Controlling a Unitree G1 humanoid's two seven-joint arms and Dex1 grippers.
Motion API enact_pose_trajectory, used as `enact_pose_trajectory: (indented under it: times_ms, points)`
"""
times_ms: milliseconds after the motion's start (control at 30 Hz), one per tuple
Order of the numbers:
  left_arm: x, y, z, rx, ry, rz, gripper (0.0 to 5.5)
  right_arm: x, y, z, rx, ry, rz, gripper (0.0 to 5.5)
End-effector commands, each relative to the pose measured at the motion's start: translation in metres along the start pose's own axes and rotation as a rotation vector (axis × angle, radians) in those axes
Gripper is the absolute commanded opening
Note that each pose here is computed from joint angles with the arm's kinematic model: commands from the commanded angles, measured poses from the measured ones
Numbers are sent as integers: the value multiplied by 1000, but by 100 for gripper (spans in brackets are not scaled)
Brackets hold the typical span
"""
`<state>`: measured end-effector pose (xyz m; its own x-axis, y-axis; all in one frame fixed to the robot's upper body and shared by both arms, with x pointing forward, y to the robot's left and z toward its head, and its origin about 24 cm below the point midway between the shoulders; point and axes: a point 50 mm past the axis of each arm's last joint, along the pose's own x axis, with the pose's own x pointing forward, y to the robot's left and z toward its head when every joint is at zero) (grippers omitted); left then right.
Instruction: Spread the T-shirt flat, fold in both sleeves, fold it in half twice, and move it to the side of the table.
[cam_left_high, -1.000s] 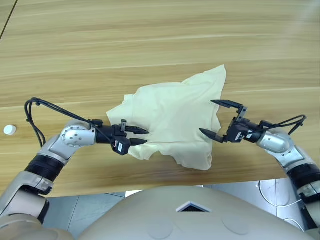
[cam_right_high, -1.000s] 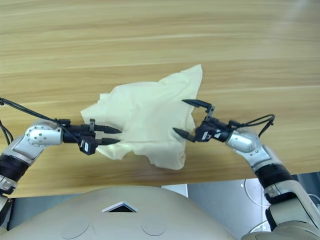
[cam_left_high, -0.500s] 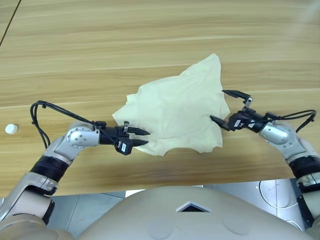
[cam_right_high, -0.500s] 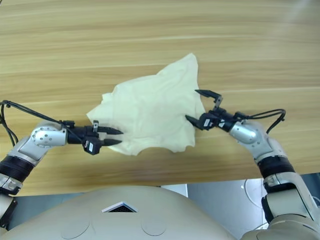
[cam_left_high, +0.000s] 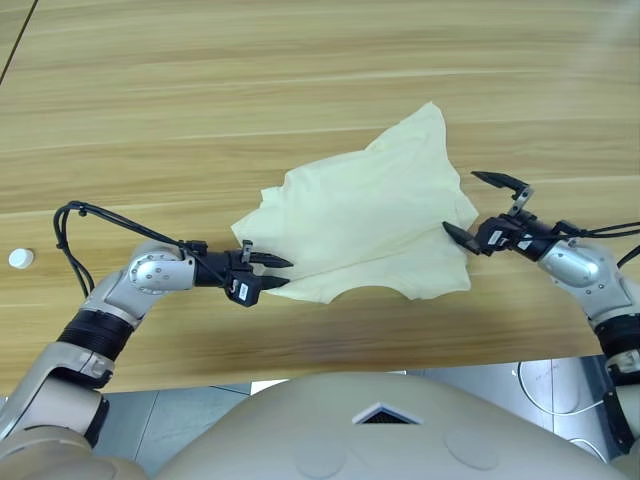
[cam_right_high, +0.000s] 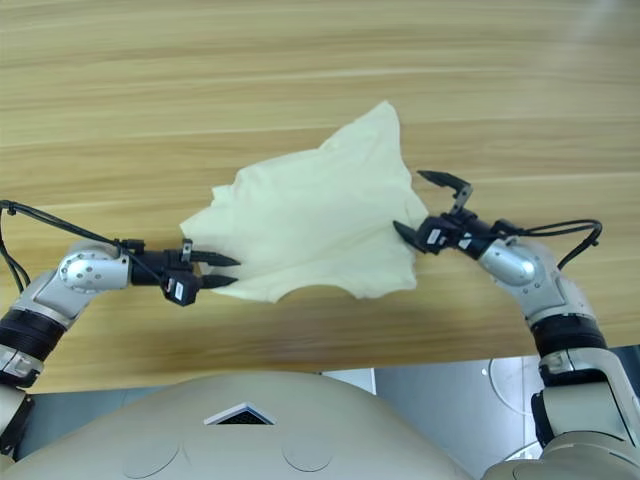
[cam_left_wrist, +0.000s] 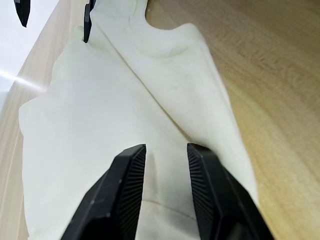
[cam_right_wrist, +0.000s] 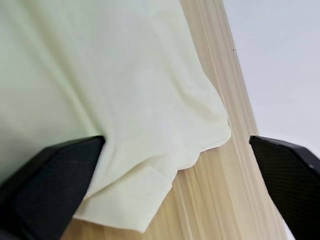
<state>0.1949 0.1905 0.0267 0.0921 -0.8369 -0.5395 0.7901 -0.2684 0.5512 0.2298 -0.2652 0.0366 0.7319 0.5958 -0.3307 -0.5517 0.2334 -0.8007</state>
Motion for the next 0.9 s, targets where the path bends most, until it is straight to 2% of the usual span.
enact_pose_trajectory:
  times_ms: [33, 167, 300, 500, 633, 833, 900]
  points:
    - [-5, 0, -6, -2, 37, -20, 157, -4, -6, 18, 31, -127, -49, 540]
    - [-7, 4, -8, 6, 42, 20, 157, -11, -20, 22, 53, -163, -123, 540]
    - [-12, 26, -5, 48, 22, 162, 157, -13, -26, 22, 63, -169, -170, 540]
    - [-26, 50, 21, 56, -146, 330, 157, -29, -16, 47, 75, -315, -116, 540]
    - [-30, 28, 39, -25, -244, 224, 157, -48, -2, 61, 84, -364, -20, 540]
    - [-43, -14, 35, -176, -142, 3, 157, -73, 18, 69, 115, -296, 103, 540]
    - [-47, -20, 34, -213, -130, -5, 193, -79, 25, 72, 115, -266, 137, 540]
